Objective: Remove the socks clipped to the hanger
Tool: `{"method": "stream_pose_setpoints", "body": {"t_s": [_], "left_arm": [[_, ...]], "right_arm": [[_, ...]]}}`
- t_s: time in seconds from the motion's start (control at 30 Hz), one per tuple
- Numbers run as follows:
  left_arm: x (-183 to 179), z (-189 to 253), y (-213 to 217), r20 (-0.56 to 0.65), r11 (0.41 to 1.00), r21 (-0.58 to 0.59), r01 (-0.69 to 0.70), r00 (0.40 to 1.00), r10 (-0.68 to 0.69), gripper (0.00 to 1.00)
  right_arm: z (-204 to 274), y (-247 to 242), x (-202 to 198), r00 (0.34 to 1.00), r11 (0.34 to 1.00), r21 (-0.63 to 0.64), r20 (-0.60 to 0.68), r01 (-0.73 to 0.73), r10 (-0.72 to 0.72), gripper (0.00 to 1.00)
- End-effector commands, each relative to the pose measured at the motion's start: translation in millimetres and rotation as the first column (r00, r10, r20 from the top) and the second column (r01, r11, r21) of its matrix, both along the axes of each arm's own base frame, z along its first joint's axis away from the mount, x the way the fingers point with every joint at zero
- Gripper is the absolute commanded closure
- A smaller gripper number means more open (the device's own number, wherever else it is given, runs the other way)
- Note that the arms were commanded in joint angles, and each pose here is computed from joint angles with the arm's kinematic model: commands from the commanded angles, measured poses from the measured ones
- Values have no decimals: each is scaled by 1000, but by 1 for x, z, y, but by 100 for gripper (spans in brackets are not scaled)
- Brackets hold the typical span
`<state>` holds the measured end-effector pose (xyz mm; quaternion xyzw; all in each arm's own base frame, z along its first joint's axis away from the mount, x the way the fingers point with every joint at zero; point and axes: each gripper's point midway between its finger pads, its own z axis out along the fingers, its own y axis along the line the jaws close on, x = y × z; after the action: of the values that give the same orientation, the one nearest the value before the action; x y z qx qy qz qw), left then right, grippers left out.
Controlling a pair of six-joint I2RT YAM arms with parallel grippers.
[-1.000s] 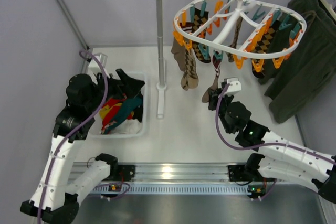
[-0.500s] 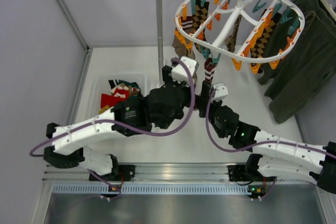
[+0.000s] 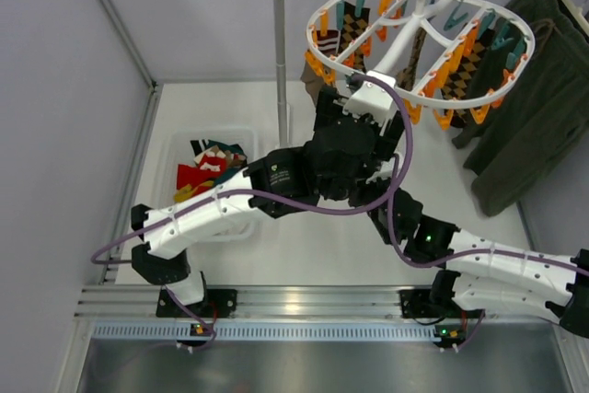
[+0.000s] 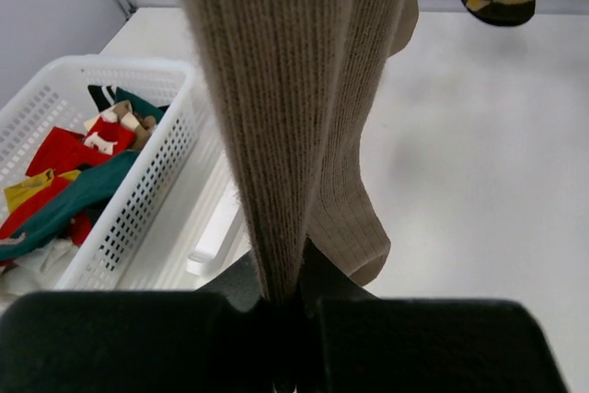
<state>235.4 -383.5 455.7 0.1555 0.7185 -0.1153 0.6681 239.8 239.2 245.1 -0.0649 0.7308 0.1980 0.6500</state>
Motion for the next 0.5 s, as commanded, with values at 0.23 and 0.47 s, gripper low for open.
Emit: {"method": "stream_pose_setpoints", "body": {"t_s": [0.23, 0.47], "left_arm": [[3, -9, 21, -21, 998, -27, 50, 999, -51, 5], [-7, 16, 33, 0, 989, -116, 96, 995, -96, 5]], "right_arm": [[19, -6, -7, 1000, 1000, 4, 31, 0, 0, 100], [13, -2, -4, 1000, 999, -41, 28, 5, -3, 100]]}}
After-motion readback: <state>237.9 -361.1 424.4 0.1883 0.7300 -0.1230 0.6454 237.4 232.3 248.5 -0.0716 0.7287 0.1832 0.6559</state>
